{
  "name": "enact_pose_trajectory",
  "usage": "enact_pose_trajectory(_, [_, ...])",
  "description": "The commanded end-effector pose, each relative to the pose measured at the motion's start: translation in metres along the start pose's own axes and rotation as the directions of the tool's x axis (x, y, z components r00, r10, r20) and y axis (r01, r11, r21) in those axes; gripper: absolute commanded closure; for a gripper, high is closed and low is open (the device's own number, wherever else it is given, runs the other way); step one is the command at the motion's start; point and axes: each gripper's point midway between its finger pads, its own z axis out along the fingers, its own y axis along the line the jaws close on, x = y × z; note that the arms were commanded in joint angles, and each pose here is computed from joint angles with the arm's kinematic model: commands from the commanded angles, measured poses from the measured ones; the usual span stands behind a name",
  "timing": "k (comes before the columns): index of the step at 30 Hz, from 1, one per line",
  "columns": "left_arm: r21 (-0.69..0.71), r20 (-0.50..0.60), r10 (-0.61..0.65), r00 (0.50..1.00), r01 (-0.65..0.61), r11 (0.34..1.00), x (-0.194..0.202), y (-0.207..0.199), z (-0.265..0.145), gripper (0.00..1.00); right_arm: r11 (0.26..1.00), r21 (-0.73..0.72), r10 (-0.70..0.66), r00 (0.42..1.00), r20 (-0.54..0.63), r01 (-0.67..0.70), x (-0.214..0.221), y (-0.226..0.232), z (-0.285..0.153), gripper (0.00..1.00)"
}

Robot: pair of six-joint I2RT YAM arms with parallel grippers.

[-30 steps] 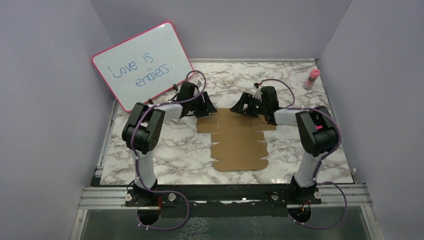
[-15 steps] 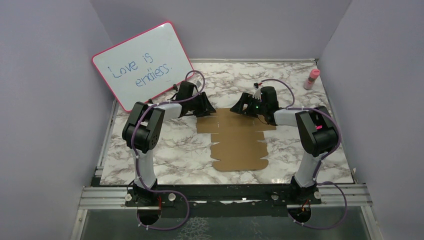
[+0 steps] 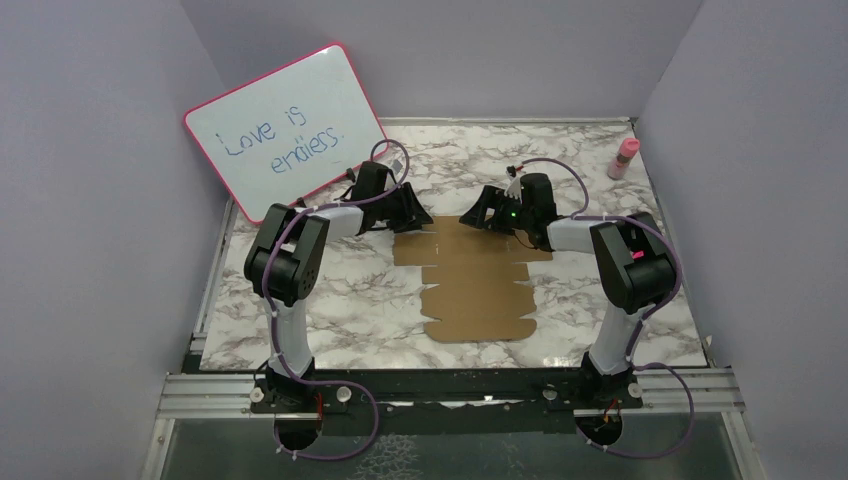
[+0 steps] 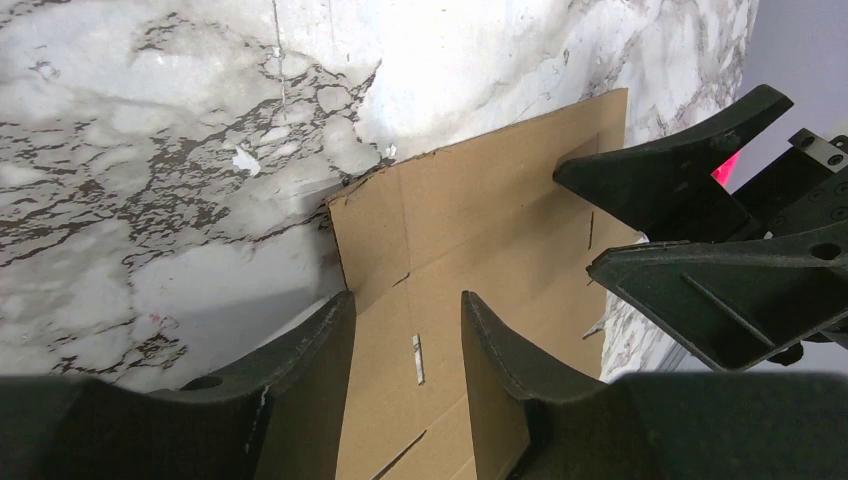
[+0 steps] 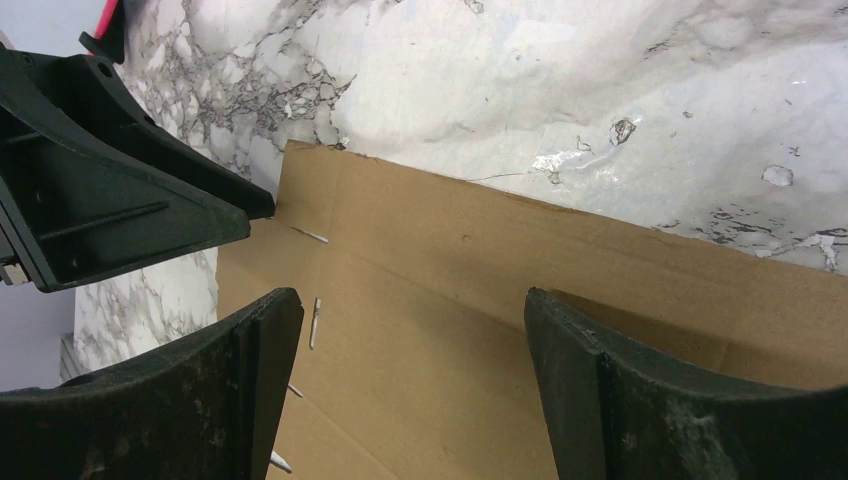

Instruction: Fold the paper box

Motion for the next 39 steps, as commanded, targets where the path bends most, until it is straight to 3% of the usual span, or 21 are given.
enact_pose_trajectory(1, [0.109,0.026,0.05,0.998,-0.052,0.993,-0.009,-0.042,-0.007,0.56,0.999,0.025,0.022,0.999,-0.039,-0.021,0.018,-0.005,0.0,0.13])
enact_pose_trajectory(15, [0.15,0.027,0.088,0.996,-0.091,0.985,-0.005,-0.069,0.002,0.57,0.998,0.04,0.043,0.998,-0.041,-0.041,0.021,-0.007,0.002,0.14])
enact_pose_trajectory(31, [0.136,-0.009,0.103,0.995,-0.101,0.986,0.009,-0.07,0.025,0.56,0.994,0.083,0.074,0.997,-0.033,-0.071,0.026,-0.016,0.001,0.17])
enact_pose_trajectory(39, [0.047,0.059,0.157,0.986,-0.16,0.986,-0.01,-0.064,0.002,0.5,0.997,0.061,0.039,0.999,-0.011,-0.039,0.016,-0.006,-0.005,0.17])
